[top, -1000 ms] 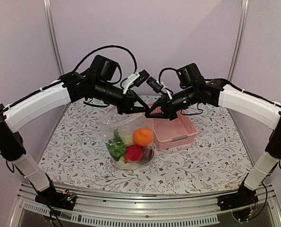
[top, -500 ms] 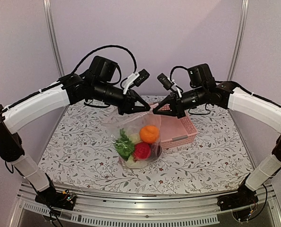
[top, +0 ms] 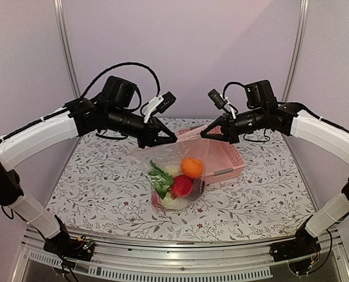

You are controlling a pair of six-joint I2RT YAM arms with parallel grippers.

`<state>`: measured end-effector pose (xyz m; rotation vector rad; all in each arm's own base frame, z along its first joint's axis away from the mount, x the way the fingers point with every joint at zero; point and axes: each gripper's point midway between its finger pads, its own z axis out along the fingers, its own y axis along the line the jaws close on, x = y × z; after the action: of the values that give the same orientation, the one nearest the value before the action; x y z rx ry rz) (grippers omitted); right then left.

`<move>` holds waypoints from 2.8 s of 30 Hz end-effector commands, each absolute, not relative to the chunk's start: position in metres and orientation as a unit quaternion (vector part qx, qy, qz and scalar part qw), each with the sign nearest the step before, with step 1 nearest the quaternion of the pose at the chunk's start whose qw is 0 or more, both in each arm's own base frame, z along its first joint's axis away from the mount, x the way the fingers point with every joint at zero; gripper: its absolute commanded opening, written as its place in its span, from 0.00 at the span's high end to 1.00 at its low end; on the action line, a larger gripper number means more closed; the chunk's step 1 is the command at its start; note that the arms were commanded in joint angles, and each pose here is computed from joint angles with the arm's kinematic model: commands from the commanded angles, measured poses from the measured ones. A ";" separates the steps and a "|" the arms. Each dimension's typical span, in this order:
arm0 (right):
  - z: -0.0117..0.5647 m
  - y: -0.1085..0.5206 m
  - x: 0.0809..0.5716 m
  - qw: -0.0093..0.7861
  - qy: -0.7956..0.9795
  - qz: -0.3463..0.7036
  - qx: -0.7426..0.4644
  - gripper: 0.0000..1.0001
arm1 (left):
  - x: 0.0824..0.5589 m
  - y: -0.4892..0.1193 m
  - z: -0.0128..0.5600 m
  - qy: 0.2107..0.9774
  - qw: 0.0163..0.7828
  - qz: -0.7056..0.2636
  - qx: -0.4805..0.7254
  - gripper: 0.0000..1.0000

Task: Place the food in the zip-top bag and seal the zipper
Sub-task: Zip the zipper of the food storage bag, then adjust the zipper food storage bag at the center of the board.

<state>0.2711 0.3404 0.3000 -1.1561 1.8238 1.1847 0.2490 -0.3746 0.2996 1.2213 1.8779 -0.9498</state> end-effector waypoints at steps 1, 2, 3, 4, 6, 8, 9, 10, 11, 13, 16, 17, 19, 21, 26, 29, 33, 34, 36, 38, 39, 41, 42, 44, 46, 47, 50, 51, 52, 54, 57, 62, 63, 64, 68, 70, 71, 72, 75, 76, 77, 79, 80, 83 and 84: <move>0.315 0.297 0.306 0.391 0.729 0.408 -0.387 1.00 | 0.240 -0.330 0.267 0.780 0.293 -0.327 0.446 0.95; 0.316 0.295 0.307 0.393 0.730 0.406 -0.385 1.00 | 0.237 -0.326 0.263 0.783 0.291 -0.323 0.445 0.95; 0.316 0.292 0.308 0.394 0.731 0.405 -0.382 1.00 | 0.235 -0.321 0.258 0.786 0.288 -0.320 0.443 0.94; 0.315 0.291 0.309 0.394 0.732 0.404 -0.380 1.00 | 0.232 -0.317 0.255 0.789 0.286 -0.317 0.441 0.94; 0.315 0.289 0.310 0.395 0.735 0.402 -0.378 1.00 | 0.228 -0.308 0.250 0.795 0.285 -0.313 0.435 0.94; 0.313 0.288 0.311 0.394 0.737 0.401 -0.375 1.00 | 0.223 -0.298 0.249 0.798 0.289 -0.312 0.428 0.94; 0.312 0.288 0.313 0.394 0.739 0.399 -0.374 1.00 | 0.221 -0.294 0.248 0.800 0.290 -0.310 0.424 0.94; 0.311 0.288 0.313 0.393 0.739 0.399 -0.374 1.00 | 0.219 -0.289 0.246 0.802 0.290 -0.309 0.420 0.94; 0.311 0.288 0.314 0.393 0.739 0.399 -0.373 1.00 | 0.217 -0.286 0.245 0.804 0.291 -0.308 0.417 0.94; 0.311 0.288 0.315 0.392 0.739 0.400 -0.374 1.00 | 0.213 -0.278 0.238 0.809 0.288 -0.305 0.410 0.94; 0.310 0.290 0.316 0.390 0.739 0.403 -0.373 1.00 | 0.210 -0.269 0.235 0.813 0.290 -0.303 0.403 0.94; 0.310 0.290 0.317 0.389 0.740 0.403 -0.373 1.00 | 0.210 -0.267 0.235 0.814 0.292 -0.301 0.402 0.94; 0.309 0.291 0.318 0.388 0.741 0.403 -0.372 1.00 | 0.210 -0.262 0.235 0.816 0.296 -0.299 0.398 0.94; 0.308 0.291 0.319 0.387 0.741 0.403 -0.373 1.00 | 0.211 -0.260 0.236 0.815 0.302 -0.296 0.395 0.94; 0.307 0.293 0.320 0.383 0.739 0.407 -0.375 1.00 | 0.213 -0.253 0.238 0.819 0.306 -0.291 0.388 0.94; 0.306 0.294 0.320 0.382 0.738 0.410 -0.375 1.00 | 0.212 -0.250 0.237 0.821 0.306 -0.290 0.385 0.94; 0.306 0.295 0.320 0.382 0.738 0.410 -0.375 1.00 | 0.212 -0.245 0.235 0.824 0.307 -0.286 0.380 0.94; 0.307 0.295 0.320 0.382 0.738 0.410 -0.374 1.00 | 0.212 -0.244 0.234 0.825 0.308 -0.285 0.380 0.94; 0.306 0.295 0.321 0.382 0.738 0.411 -0.375 1.00 | 0.212 -0.244 0.232 0.826 0.306 -0.285 0.378 0.94; 0.305 0.296 0.322 0.381 0.738 0.412 -0.374 1.00 | 0.212 -0.243 0.232 0.826 0.306 -0.285 0.378 0.94; 0.305 0.296 0.322 0.380 0.739 0.413 -0.374 1.00 | 0.212 -0.242 0.231 0.827 0.306 -0.284 0.377 0.94; 0.305 0.296 0.322 0.380 0.739 0.413 -0.374 1.00 | 0.212 -0.241 0.230 0.828 0.305 -0.283 0.375 0.94; 0.304 0.297 0.323 0.379 0.739 0.413 -0.373 1.00 | 0.212 -0.239 0.229 0.829 0.306 -0.281 0.374 0.94; 0.304 0.297 0.323 0.379 0.738 0.414 -0.374 1.00 | 0.211 -0.237 0.227 0.832 0.303 -0.279 0.372 0.94; 0.304 0.298 0.323 0.378 0.736 0.418 -0.374 1.00 | 0.210 -0.236 0.225 0.836 0.299 -0.282 0.364 0.93; 0.304 0.299 0.324 0.377 0.736 0.419 -0.374 1.00 | 0.211 -0.235 0.225 0.837 0.299 -0.282 0.361 0.92; 0.303 0.301 0.325 0.374 0.735 0.426 -0.372 1.00 | 0.216 -0.236 0.227 0.837 0.306 -0.279 0.357 0.91; 0.303 0.302 0.325 0.373 0.734 0.429 -0.371 1.00 | 0.218 -0.236 0.229 0.837 0.308 -0.279 0.356 0.91; 0.303 0.303 0.326 0.371 0.734 0.431 -0.371 1.00 | 0.220 -0.237 0.230 0.836 0.310 -0.279 0.355 0.91; 0.302 0.304 0.328 0.369 0.736 0.431 -0.369 1.00 | 0.224 -0.236 0.232 0.837 0.314 -0.274 0.355 0.91; 0.302 0.305 0.330 0.369 0.736 0.431 -0.369 1.00 | 0.227 -0.234 0.233 0.839 0.314 -0.271 0.351 0.89; 0.306 0.311 0.331 0.361 0.729 0.445 -0.374 1.00 | 0.241 -0.232 0.239 0.844 0.335 -0.260 0.327 0.66; 0.308 0.311 0.332 0.360 0.728 0.449 -0.373 0.99 | 0.246 -0.231 0.242 0.845 0.344 -0.256 0.320 0.61; 0.309 0.312 0.331 0.359 0.726 0.452 -0.374 0.95 | 0.251 -0.233 0.247 0.842 0.354 -0.257 0.315 0.56; 0.312 0.316 0.329 0.339 0.728 0.472 -0.364 0.65 | 0.263 -0.237 0.264 0.834 0.382 -0.261 0.302 0.43; 0.315 0.317 0.330 0.336 0.729 0.476 -0.360 0.56 | 0.268 -0.237 0.272 0.830 0.394 -0.257 0.298 0.40; 0.319 0.317 0.331 0.338 0.730 0.475 -0.356 0.52 | 0.270 -0.236 0.275 0.829 0.399 -0.255 0.295 0.40; 0.323 0.316 0.333 0.343 0.732 0.472 -0.351 0.49 | 0.273 -0.235 0.279 0.828 0.406 -0.253 0.292 0.38; 0.341 0.313 0.339 0.360 0.737 0.462 -0.337 0.44 | 0.283 -0.228 0.291 0.828 0.427 -0.241 0.274 0.35; 0.349 0.313 0.340 0.368 0.735 0.461 -0.333 0.43 | 0.285 -0.227 0.295 0.827 0.433 -0.238 0.270 0.35; 0.358 0.312 0.341 0.377 0.733 0.459 -0.331 0.42 | 0.289 -0.225 0.300 0.826 0.440 -0.234 0.264 0.35; 0.373 0.309 0.344 0.396 0.731 0.452 -0.322 0.39 | 0.296 -0.220 0.305 0.827 0.453 -0.219 0.249 0.34; 0.378 0.306 0.347 0.405 0.734 0.446 -0.314 0.38 | 0.300 -0.218 0.306 0.828 0.458 -0.212 0.244 0.34; 0.383 0.294 0.360 0.435 0.751 0.410 -0.280 0.22 | 0.309 -0.212 0.306 0.833 0.466 -0.194 0.228 0.34; 0.380 0.285 0.368 0.449 0.765 0.384 -0.255 0.05 | 0.312 -0.209 0.305 0.835 0.468 -0.186 0.221 0.34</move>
<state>0.3482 0.3093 0.3725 -0.8133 1.8432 1.1261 0.2915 -0.2230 0.3012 0.6395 2.0490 -0.5492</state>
